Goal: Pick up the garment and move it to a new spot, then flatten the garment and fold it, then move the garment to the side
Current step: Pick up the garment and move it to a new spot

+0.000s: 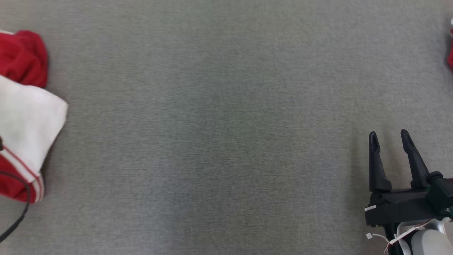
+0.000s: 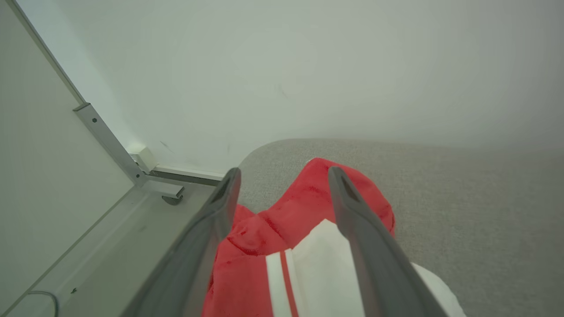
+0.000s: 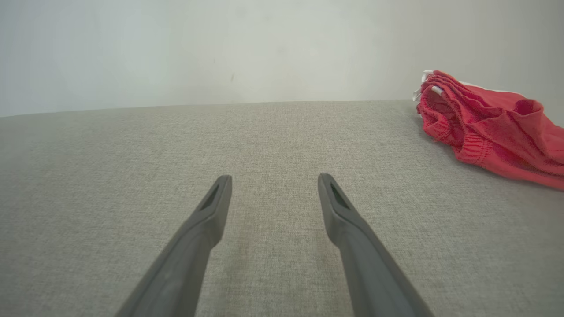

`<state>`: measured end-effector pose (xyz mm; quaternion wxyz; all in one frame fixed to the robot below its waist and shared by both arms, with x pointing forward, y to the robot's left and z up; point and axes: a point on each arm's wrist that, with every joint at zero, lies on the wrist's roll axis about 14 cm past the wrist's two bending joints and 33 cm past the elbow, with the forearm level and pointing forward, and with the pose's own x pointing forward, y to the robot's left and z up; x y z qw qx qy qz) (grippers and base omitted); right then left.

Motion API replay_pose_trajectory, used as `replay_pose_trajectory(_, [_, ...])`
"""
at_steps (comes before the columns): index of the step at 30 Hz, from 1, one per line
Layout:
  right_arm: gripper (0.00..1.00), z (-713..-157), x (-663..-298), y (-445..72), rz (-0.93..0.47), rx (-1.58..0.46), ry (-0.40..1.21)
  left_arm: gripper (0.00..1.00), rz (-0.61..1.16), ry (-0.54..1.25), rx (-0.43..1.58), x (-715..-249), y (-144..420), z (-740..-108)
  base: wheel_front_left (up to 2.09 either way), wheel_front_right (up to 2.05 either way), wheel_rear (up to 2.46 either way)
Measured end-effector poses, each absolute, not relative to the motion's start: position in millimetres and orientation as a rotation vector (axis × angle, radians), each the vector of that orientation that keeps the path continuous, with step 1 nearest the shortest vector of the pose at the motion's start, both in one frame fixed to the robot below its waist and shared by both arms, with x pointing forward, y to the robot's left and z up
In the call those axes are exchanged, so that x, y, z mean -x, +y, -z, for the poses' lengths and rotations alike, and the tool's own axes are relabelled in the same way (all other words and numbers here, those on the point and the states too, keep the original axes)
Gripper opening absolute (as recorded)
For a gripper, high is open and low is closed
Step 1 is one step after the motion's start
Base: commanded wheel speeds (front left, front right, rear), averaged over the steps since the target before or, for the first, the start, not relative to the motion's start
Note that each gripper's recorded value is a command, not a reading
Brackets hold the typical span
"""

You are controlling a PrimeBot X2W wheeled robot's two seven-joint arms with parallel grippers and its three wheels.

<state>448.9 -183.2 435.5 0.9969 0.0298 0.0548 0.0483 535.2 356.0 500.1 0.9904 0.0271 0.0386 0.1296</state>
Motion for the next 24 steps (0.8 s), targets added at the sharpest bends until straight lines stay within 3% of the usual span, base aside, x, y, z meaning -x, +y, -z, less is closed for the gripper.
replay_pose_trajectory(8, [1.0,-424,-443,-203,-0.044,-0.041,0.144,1.0,-0.263,0.424,0.001,-534,358,-417,0.0,0.0,0.0])
replay_pose_trajectory(17, [1.0,-428,-444,-199,-0.054,-0.036,0.14,0.97,-0.257,0.693,0.105,-513,351,-377,0.0,0.0,0.0])
replay_pose_trajectory(18, [1.0,-429,-444,-199,-0.054,-0.036,0.137,0.44,-0.254,0.709,0.108,-512,349,-375,0.0,0.0,0.0])
replay_pose_trajectory(19, [1.0,-430,-444,-199,-0.053,-0.036,0.134,0.13,-0.253,0.719,0.116,-511,348,-373,0.0,0.0,0.0])
replay_pose_trajectory(20, [1.0,-430,-444,-200,-0.052,-0.035,0.133,0.0,-0.251,0.729,0.11,-510,348,-372,0.0,0.0,0.0])
replay_pose_trajectory(24, [1.0,-433,-444,-202,-0.05,-0.032,0.129,0.0,-0.282,0.715,0.098,-510,351,-372,0.0,0.0,0.0])
